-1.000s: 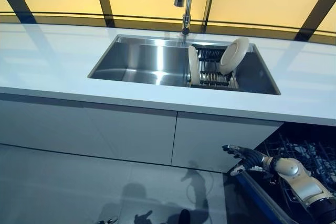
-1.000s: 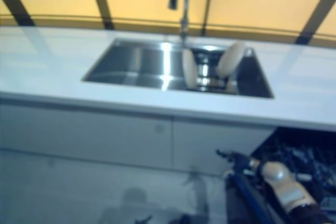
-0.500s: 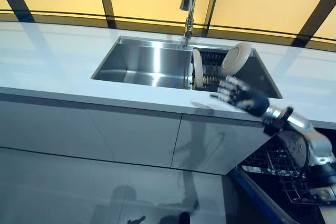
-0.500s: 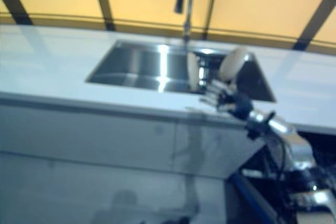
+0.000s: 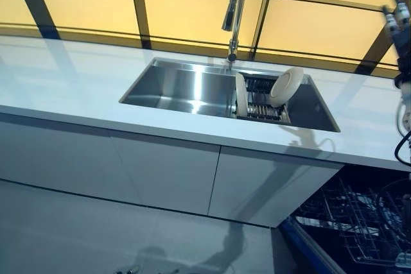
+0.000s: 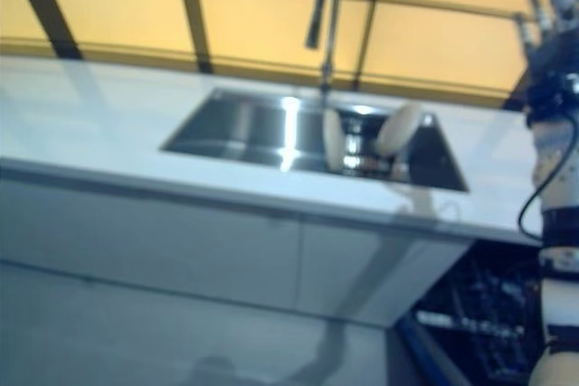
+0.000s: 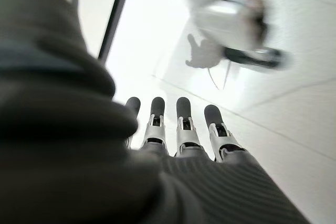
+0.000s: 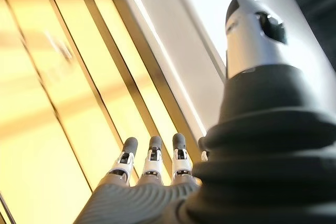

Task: Take plates into dishwasher

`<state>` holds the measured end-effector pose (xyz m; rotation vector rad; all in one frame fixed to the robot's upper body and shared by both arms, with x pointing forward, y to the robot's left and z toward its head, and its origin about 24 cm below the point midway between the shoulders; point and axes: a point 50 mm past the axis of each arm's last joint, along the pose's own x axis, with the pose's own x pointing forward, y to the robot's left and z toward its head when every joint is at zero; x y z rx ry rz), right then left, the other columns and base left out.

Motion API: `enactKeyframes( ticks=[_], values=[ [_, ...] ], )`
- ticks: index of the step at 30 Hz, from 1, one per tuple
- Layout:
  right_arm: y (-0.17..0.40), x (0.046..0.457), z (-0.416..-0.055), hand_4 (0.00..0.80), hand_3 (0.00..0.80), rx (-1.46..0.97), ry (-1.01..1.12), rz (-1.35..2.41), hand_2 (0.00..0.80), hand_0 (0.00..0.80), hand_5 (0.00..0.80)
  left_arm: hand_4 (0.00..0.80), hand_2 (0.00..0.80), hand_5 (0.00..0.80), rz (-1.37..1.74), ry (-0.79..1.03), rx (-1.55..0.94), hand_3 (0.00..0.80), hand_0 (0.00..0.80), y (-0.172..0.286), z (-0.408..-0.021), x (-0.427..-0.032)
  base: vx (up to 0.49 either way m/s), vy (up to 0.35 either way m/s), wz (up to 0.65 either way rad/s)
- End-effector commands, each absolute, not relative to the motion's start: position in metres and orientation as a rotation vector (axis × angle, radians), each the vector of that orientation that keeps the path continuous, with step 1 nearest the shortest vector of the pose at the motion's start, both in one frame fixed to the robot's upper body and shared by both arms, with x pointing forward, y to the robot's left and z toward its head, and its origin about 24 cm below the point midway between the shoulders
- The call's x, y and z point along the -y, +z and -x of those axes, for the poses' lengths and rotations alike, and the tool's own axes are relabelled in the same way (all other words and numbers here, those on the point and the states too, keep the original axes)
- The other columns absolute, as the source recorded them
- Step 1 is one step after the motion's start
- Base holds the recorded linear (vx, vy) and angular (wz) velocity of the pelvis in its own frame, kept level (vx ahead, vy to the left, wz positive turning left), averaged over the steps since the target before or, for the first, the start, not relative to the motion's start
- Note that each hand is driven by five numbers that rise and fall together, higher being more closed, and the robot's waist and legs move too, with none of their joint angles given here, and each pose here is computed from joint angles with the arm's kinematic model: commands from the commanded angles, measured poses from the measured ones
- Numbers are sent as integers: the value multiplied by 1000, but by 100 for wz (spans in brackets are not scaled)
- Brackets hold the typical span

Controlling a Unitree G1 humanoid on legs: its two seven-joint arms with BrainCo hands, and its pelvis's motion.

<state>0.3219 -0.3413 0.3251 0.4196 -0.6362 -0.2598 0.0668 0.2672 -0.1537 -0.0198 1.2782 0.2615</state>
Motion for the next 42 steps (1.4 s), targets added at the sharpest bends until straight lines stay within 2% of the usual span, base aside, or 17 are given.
enactKeyframes(
  ticks=[1, 14, 24, 28, 33, 42],
  values=[
    [370, 345, -312, 0, 0, 730, -388, -359, 0, 0, 0, 0, 0, 0, 17, 258, -1241, 0, 0, -153, -73, -267, 175, 201, -2],
    [324, 353, -329, 0, 0, 407, -360, -106, 0, 0, 0, 0, 0, 0, -42, 237, -1139, 0, 0, -136, -124, -279, 193, 47, -1],
    [308, 350, -338, 0, 0, 289, -374, -113, 0, 0, 0, 0, 0, 0, -112, 125, -1148, 0, 0, -137, -123, -276, 166, 121, 19],
    [299, 347, -345, 0, 0, 246, -402, -56, 0, 0, 0, 0, 0, 0, -75, 213, -1149, 0, 0, -136, -117, -284, 84, 1, -13],
    [308, 347, -341, 0, 0, 243, -483, -28, 0, 0, 0, 0, 0, 0, -4, 347, -1110, 0, 0, -128, -128, -291, 65, -229, -28],
    [314, 369, -333, 0, 0, 182, -533, -26, 0, 0, 0, 0, 0, 0, 3, 298, -1177, 0, 0, -141, -100, -283, 156, -111, 2]
  ],
)
